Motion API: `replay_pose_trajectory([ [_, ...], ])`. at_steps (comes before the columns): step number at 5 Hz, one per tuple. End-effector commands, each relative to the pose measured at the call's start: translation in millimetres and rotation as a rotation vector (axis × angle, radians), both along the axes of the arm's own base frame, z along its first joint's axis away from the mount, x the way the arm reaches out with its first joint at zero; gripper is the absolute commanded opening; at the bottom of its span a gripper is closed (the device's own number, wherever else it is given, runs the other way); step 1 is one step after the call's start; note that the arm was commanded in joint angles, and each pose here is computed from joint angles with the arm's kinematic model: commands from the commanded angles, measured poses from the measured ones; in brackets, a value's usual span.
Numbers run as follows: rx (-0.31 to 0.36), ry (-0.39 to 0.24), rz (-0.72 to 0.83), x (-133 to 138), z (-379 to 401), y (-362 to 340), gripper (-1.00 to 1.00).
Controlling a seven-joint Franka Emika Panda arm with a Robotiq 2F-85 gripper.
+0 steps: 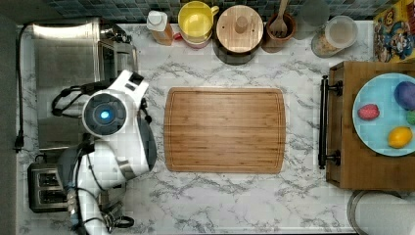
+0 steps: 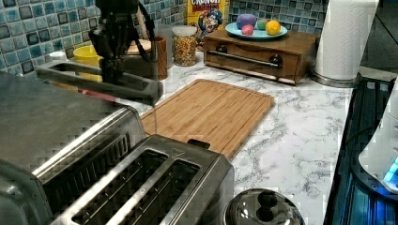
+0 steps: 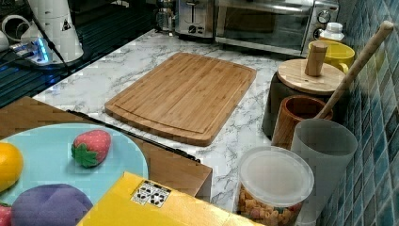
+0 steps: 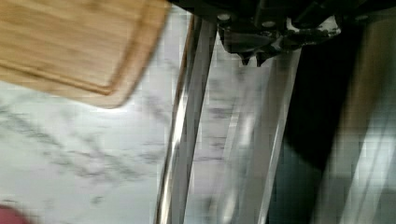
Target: Close the oven.
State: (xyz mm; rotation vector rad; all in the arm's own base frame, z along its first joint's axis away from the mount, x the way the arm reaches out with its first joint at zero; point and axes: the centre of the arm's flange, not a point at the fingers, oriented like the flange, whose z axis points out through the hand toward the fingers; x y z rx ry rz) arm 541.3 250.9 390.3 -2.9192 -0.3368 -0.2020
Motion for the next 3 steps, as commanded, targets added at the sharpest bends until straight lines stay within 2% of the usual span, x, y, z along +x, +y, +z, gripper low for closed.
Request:
replay_pose_trajectory([
  [1, 0.005, -0.261, 0.011, -42, 124, 64, -1.0],
  [2, -0.158, -0.248, -0.111, -30, 131, 68, -1.0],
  [3, -0.159, -0.248, -0.111, -30, 131, 68, -1.0],
])
